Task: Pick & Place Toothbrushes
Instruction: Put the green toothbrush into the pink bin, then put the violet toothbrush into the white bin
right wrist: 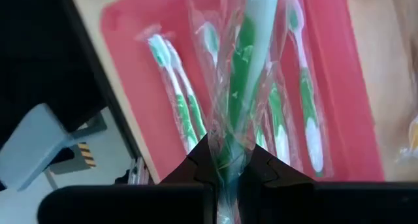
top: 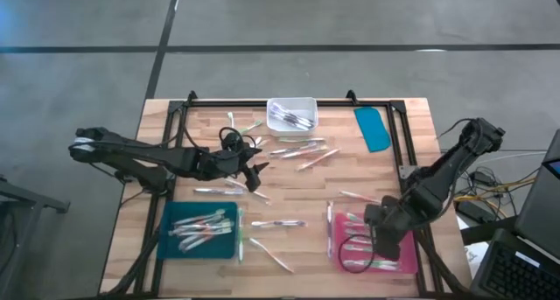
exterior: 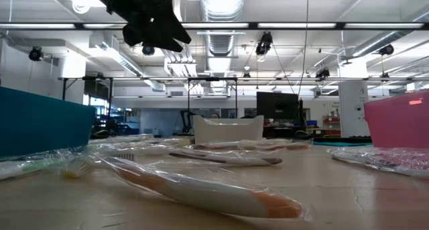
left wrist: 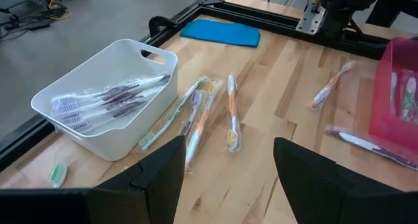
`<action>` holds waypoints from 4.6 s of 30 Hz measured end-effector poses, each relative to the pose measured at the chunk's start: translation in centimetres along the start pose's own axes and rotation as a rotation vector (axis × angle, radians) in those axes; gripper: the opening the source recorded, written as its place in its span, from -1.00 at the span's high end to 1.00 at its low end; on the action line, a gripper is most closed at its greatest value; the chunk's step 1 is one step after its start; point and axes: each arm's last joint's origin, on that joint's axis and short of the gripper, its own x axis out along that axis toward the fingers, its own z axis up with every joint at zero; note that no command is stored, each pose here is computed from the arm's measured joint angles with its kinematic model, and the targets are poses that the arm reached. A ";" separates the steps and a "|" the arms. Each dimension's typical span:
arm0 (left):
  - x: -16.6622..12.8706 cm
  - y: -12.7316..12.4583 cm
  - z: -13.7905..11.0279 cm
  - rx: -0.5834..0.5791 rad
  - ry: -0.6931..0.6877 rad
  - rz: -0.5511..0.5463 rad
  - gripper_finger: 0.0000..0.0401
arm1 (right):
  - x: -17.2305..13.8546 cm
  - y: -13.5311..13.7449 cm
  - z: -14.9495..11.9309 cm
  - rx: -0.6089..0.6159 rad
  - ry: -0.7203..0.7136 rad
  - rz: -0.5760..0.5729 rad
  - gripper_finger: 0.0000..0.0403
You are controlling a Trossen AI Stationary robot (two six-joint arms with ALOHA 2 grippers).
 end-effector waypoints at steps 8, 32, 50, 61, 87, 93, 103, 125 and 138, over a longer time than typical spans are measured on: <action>0.1 0.0 -0.4 0.004 0.008 0.003 -0.18 | 3.3 1.3 -0.9 -0.054 0.069 -0.117 0.92; 0.5 0.3 -1.4 0.018 -0.020 0.020 -0.18 | 10.7 1.7 -0.7 -0.326 0.347 -0.288 0.67; 0.5 0.2 -1.8 0.023 -0.001 -0.006 -0.18 | 3.4 1.2 1.1 -0.239 0.256 -0.300 0.19; 0.5 0.3 -2.2 0.037 0.029 -0.003 -0.18 | -2.4 -0.4 5.3 -0.432 -0.435 -0.594 0.15; -0.2 3.6 -1.1 -0.096 0.435 0.183 -0.15 | -0.9 -10.0 14.2 -0.417 -1.079 -0.545 0.48; 1.7 4.9 -1.7 -0.135 0.519 0.202 -0.12 | -0.9 -10.3 14.3 -0.390 -1.068 -0.543 0.52; 5.5 6.3 -2.6 -0.107 0.636 0.259 -0.12 | -0.8 -10.4 14.2 -0.378 -1.061 -0.538 0.39; 13.2 7.8 -4.8 -0.084 0.866 0.397 -0.12 | -0.7 -10.5 14.2 -0.385 -1.042 -0.548 0.13; 13.6 8.1 -5.5 -0.088 0.895 0.403 0.11 | -0.7 -10.5 14.2 -0.400 -1.039 -0.560 0.34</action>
